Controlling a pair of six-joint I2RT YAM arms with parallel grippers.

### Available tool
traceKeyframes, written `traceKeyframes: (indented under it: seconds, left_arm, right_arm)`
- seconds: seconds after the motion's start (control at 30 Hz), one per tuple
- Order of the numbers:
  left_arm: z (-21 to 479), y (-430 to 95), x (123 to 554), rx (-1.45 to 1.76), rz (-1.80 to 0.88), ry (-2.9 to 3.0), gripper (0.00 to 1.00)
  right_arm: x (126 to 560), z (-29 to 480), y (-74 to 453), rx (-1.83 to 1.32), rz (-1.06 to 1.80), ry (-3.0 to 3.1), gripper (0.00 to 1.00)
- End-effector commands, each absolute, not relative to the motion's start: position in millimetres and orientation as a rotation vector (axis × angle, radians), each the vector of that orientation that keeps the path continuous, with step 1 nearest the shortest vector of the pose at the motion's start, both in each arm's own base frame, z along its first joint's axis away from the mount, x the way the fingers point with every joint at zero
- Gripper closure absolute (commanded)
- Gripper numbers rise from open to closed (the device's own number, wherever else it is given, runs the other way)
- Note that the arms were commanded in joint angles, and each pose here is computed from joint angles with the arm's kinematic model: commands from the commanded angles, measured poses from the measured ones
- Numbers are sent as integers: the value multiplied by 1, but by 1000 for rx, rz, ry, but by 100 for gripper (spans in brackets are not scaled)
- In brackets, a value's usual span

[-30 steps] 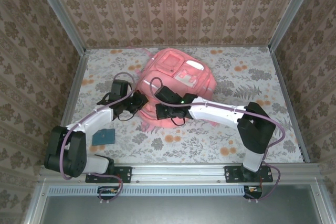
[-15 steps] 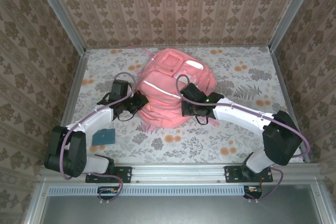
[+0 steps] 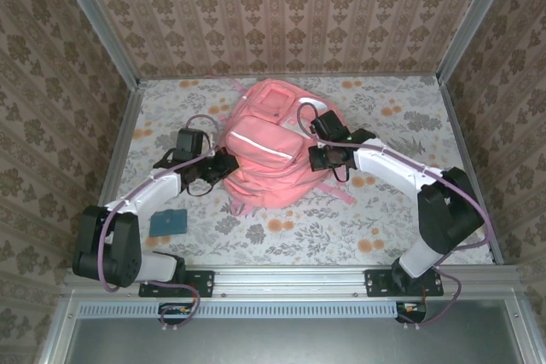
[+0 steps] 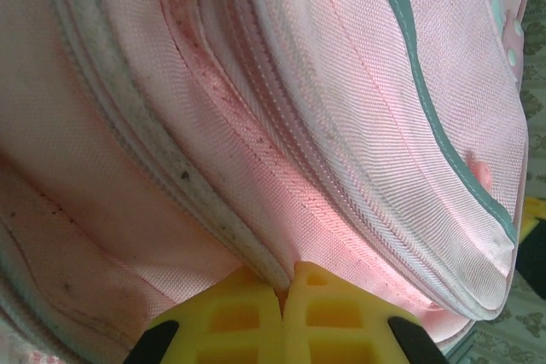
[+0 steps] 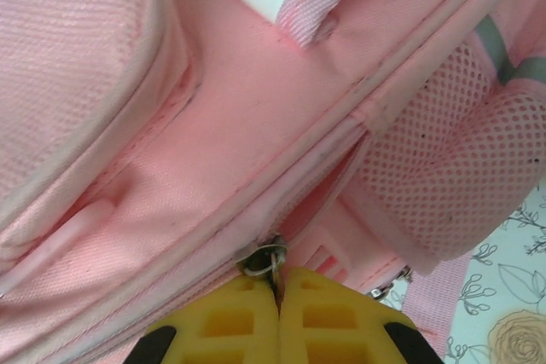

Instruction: Pack the student bag

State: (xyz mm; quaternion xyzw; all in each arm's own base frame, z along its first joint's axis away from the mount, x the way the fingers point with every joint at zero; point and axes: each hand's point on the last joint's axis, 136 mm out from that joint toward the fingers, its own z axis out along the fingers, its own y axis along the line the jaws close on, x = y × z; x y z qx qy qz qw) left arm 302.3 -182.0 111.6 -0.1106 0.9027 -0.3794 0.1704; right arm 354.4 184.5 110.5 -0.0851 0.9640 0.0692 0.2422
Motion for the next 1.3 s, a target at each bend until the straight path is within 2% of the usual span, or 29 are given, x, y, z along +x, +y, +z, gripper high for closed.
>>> traceKeyframes:
  seconds: [0.0, 0.07, 0.13, 0.17, 0.23, 0.3, 0.43, 0.6, 0.83, 1.27]
  left_arm:
    - [98, -153, 294, -324, -919, 2623, 100]
    - [100, -154, 295, -312, -928, 2621, 100]
    - [102, -157, 296, -305, -954, 2612, 100]
    - [105, -159, 297, -303, -969, 2604, 100]
    - [111, -166, 298, -291, -1035, 2578, 100]
    - [116, -171, 300, -290, -1087, 2553, 100]
    - [123, -176, 303, -288, -1116, 2535, 100]
    - [128, -180, 305, -289, -1142, 2522, 100]
    - [130, -181, 305, -305, -1145, 2518, 100]
    - [132, -181, 306, -320, -1153, 2514, 100]
  right_arm:
    - [380, 119, 117, -42, -130, 2614, 100]
    - [384, 122, 109, 1, -192, 2613, 99]
    - [384, 124, 112, 6, -176, 2634, 90]
    - [383, 126, 118, -5, -126, 2643, 84]
    - [376, 133, 138, -50, 44, 2647, 65]
    - [367, 143, 154, -88, 201, 2623, 50]
    - [346, 156, 191, -176, 526, 2584, 33]
    - [338, 155, 229, -294, 621, 2568, 28]
    - [334, 143, 274, -426, 647, 2598, 30]
    - [355, 118, 289, -480, 592, 2631, 18]
